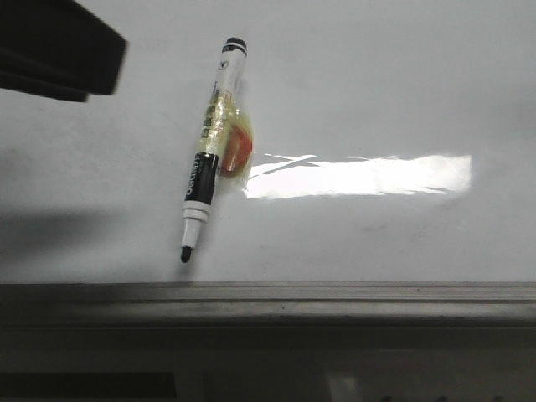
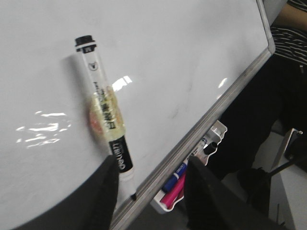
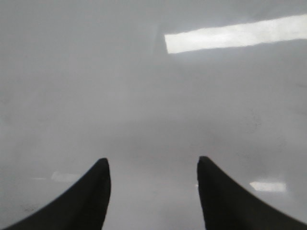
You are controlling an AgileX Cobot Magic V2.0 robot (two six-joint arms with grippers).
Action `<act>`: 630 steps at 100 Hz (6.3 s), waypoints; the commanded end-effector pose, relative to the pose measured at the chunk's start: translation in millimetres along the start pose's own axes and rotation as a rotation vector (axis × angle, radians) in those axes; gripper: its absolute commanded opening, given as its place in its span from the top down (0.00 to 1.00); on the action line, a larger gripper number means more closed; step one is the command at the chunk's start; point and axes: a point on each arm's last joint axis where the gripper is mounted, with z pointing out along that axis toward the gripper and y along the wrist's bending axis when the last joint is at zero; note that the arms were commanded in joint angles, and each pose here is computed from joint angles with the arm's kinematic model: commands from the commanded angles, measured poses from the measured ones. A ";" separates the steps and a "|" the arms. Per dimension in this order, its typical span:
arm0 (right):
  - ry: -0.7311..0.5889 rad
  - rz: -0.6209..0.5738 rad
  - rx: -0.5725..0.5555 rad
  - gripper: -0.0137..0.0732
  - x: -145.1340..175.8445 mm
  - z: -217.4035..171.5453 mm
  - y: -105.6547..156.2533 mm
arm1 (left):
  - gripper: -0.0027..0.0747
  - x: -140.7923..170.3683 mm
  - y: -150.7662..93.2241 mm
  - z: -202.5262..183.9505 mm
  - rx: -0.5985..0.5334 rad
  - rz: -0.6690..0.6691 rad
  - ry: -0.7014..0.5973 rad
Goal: Write number 6 on whiteboard
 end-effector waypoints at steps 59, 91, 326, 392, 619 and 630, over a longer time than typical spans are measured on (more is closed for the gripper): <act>-0.059 -0.014 0.000 0.42 -12.5 -1.2 1.1 | 0.48 -3.4 13.1 57.5 -0.143 -0.225 -0.048; -0.059 -0.014 0.000 0.42 -12.5 -1.2 1.1 | 0.57 9.9 23.3 80.1 -0.202 -0.283 0.015; 0.071 -0.300 -1.202 0.92 -12.6 54.8 110.3 | 0.99 -3.5 -56.7 33.1 0.578 0.296 -0.107; -0.244 -0.567 -0.688 0.91 -38.5 39.1 75.0 | 0.50 -29.5 -26.7 -80.4 0.036 0.187 -0.516; -0.443 -0.532 -0.609 0.91 -53.5 30.1 85.7 | 0.99 31.4 -4.2 -87.0 -0.112 0.111 -0.519; -0.490 -0.516 -0.677 0.91 -55.4 27.6 92.3 | 0.99 31.4 -4.2 -87.0 -0.112 0.111 -0.519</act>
